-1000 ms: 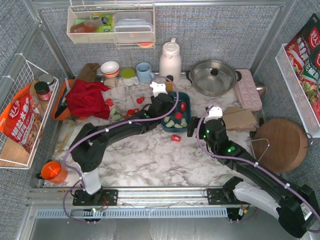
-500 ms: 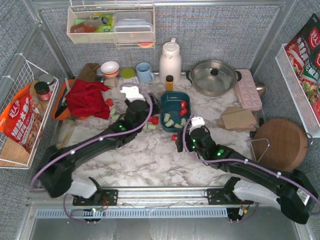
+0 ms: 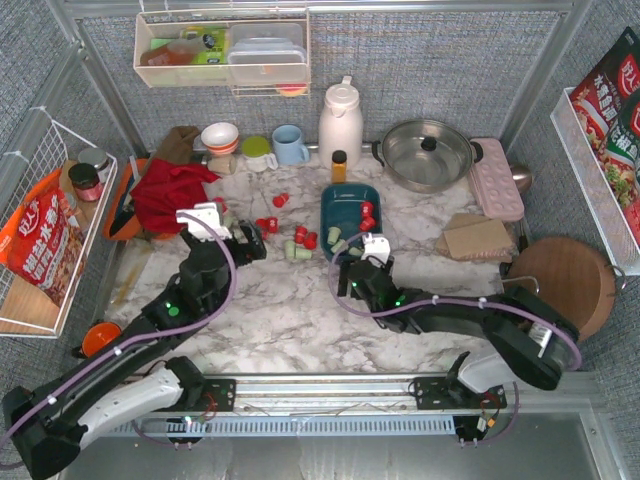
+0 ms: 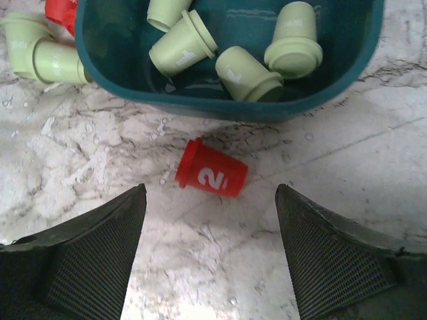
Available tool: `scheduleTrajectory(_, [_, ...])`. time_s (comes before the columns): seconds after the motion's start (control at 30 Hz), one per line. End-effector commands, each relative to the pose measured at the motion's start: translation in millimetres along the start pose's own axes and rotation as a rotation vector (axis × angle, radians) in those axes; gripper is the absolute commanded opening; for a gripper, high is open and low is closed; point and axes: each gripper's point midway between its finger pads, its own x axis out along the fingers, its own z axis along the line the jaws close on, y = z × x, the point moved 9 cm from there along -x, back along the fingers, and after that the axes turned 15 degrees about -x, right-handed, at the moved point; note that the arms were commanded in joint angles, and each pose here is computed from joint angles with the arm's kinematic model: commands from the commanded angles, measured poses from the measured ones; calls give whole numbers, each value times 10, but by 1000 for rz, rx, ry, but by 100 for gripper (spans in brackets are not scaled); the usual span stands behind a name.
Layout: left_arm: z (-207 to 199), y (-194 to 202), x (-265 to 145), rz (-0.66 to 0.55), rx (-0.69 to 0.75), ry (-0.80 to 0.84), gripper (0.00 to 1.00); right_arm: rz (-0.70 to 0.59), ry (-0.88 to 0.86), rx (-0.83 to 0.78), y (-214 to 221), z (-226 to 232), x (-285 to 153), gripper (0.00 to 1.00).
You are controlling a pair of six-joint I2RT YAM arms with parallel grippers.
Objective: Mix the coffee capsules in the storage basket
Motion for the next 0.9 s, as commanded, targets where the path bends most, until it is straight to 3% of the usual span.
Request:
scheduleTrajectory(0.0, [166,23,-74,17,215,29,99,-51,45,84,-86,115,184,82])
scheduleTrajectory(0.13, [350,61,-63,-71,244,-56,99,-31,92,100,-30,154,308,82])
scheduleTrajectory(0.3, [366,-43,-135,-60,293,-59,99,-1,160,114,-15,143,353,79])
scheduleTrajectory(0.87, [423,-221,-309,-145,185,-19,99,62,170,72,146,121,373,55])
